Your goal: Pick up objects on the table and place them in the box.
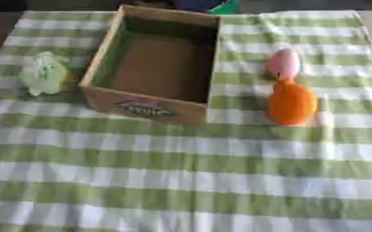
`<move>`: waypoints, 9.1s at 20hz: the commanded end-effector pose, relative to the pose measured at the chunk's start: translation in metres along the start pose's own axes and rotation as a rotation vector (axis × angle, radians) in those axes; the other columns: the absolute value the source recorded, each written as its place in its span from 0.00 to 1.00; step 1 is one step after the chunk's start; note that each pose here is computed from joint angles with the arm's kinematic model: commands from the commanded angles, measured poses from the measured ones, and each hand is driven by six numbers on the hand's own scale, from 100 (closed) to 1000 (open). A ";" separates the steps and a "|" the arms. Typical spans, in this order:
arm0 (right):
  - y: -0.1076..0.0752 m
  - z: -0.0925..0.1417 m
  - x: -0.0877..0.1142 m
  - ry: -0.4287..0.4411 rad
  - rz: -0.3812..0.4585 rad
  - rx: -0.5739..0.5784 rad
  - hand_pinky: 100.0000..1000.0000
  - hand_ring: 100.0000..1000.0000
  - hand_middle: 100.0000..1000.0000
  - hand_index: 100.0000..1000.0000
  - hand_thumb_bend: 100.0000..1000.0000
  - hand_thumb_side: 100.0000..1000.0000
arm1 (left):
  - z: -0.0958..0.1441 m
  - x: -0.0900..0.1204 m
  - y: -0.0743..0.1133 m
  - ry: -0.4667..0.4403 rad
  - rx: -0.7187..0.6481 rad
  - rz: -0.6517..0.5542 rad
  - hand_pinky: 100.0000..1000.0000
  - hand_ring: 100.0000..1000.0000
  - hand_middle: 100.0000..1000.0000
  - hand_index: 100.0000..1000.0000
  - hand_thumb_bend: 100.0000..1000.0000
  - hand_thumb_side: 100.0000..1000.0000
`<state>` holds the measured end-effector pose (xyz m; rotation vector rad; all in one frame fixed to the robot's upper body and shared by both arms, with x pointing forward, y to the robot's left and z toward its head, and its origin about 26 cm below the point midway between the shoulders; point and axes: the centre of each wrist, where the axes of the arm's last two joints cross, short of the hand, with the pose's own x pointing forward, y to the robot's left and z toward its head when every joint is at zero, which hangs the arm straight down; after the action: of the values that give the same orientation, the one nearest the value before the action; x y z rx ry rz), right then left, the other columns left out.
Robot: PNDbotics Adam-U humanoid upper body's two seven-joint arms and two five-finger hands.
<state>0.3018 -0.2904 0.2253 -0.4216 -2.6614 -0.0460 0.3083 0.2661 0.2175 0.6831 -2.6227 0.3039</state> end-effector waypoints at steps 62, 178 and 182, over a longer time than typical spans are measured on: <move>-0.002 -0.055 0.033 0.416 1.050 1.441 0.82 0.89 0.86 1.00 0.33 0.52 | -0.005 0.009 -0.005 -0.023 -0.066 0.036 0.67 0.63 0.69 0.77 0.00 0.83; 0.169 -0.139 -0.055 0.312 0.944 1.216 0.78 0.88 0.79 0.94 0.00 0.51 | -0.007 0.018 -0.025 -0.019 -0.108 0.138 0.67 0.64 0.68 0.75 0.00 0.83; 0.166 -0.145 -0.050 0.279 0.994 1.196 0.79 0.89 0.82 0.97 0.26 0.61 | -0.006 0.018 -0.025 -0.015 -0.108 0.136 0.67 0.64 0.68 0.75 0.00 0.83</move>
<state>0.4600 -0.1576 0.3085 -1.0087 -1.4852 1.5192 0.3122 0.2403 0.2271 0.4838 -2.6569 0.1949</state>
